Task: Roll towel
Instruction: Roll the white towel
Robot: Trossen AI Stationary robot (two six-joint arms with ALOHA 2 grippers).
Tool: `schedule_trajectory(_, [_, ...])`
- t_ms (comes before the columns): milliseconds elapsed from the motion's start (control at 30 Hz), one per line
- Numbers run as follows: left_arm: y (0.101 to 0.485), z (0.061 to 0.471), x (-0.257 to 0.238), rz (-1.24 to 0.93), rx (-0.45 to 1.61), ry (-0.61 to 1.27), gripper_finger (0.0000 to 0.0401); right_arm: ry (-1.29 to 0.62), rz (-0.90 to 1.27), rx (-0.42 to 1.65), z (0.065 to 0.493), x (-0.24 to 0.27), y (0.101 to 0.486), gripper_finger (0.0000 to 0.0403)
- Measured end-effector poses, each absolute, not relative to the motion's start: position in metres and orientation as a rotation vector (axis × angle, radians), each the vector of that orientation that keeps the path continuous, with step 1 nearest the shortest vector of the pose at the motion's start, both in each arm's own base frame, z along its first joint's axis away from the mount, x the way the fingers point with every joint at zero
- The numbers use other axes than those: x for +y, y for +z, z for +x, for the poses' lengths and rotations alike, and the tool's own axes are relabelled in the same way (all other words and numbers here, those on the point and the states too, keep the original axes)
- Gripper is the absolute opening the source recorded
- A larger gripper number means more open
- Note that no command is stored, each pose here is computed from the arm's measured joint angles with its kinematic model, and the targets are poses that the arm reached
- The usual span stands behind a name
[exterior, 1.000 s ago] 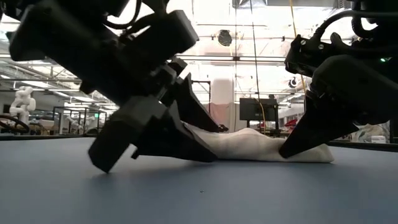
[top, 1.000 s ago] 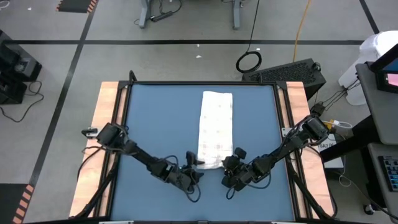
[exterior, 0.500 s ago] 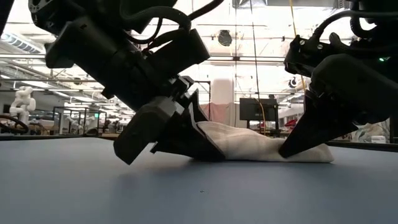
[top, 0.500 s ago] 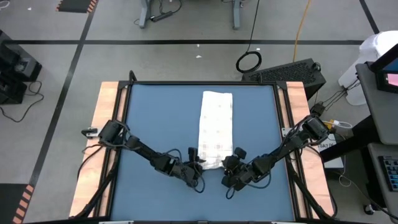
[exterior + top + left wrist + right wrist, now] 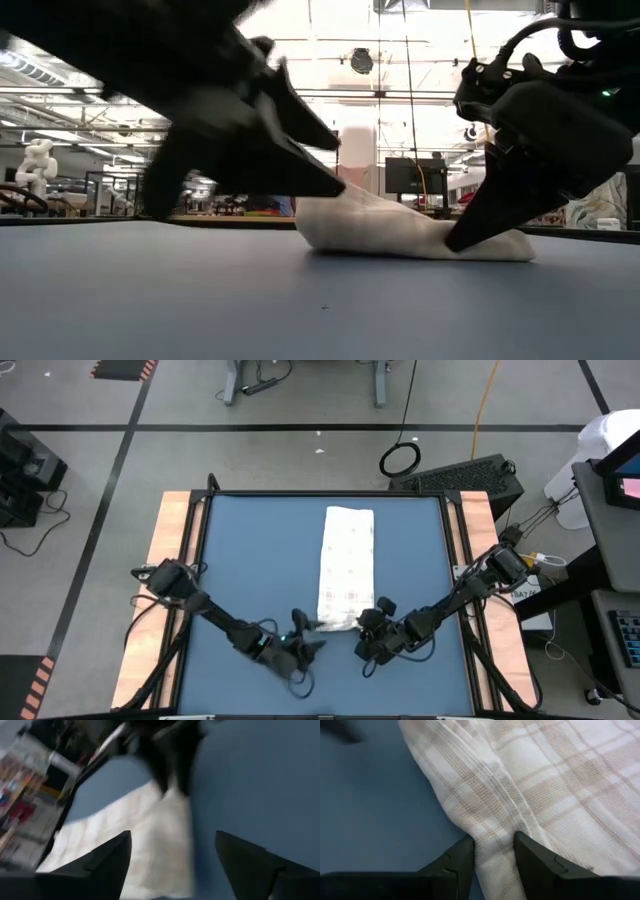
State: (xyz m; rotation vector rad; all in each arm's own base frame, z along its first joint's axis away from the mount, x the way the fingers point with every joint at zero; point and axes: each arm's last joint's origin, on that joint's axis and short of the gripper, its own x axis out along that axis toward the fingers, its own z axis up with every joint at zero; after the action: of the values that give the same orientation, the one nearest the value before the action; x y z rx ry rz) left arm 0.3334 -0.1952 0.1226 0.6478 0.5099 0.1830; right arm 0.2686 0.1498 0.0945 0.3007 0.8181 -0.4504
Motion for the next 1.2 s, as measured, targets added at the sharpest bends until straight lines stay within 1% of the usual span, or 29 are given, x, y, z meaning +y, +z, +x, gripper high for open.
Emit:
schedule_trajectory(100, [0.122, 0.325, -0.209, 0.644, 0.497, 0.133, 0.0296, -0.451, 0.306, 0.822, 0.27, 0.148, 0.095, 0.013])
schedule_trajectory(233, [0.115, 0.324, -0.208, 0.642, 0.511, 0.135, 0.0296, -0.44, 0.309, 0.836, 0.271, 0.146, 0.095, 0.013])
schedule_trajectory(400, [0.098, 0.335, -0.192, 0.631, 0.572, 0.092, 0.0294, -0.436, 0.316, 0.835, 0.272, 0.146, 0.095, 0.013])
schedule_trajectory(667, [0.095, 0.346, -0.177, 0.658, 0.583, 0.116, 0.0262, -0.435, 0.319, 0.836, 0.272, 0.146, 0.096, 0.013])
schedule_trajectory(867, [0.092, 0.351, -0.163, 0.573, 0.624, 0.116, 0.026, -0.424, 0.322, 0.848, 0.272, 0.145, 0.096, 0.013])
schedule_trajectory(1200, [0.09, 0.358, -0.145, 0.526, 0.67, 0.109, 0.026, -0.419, 0.315, 0.852, 0.272, 0.145, 0.096, 0.013])
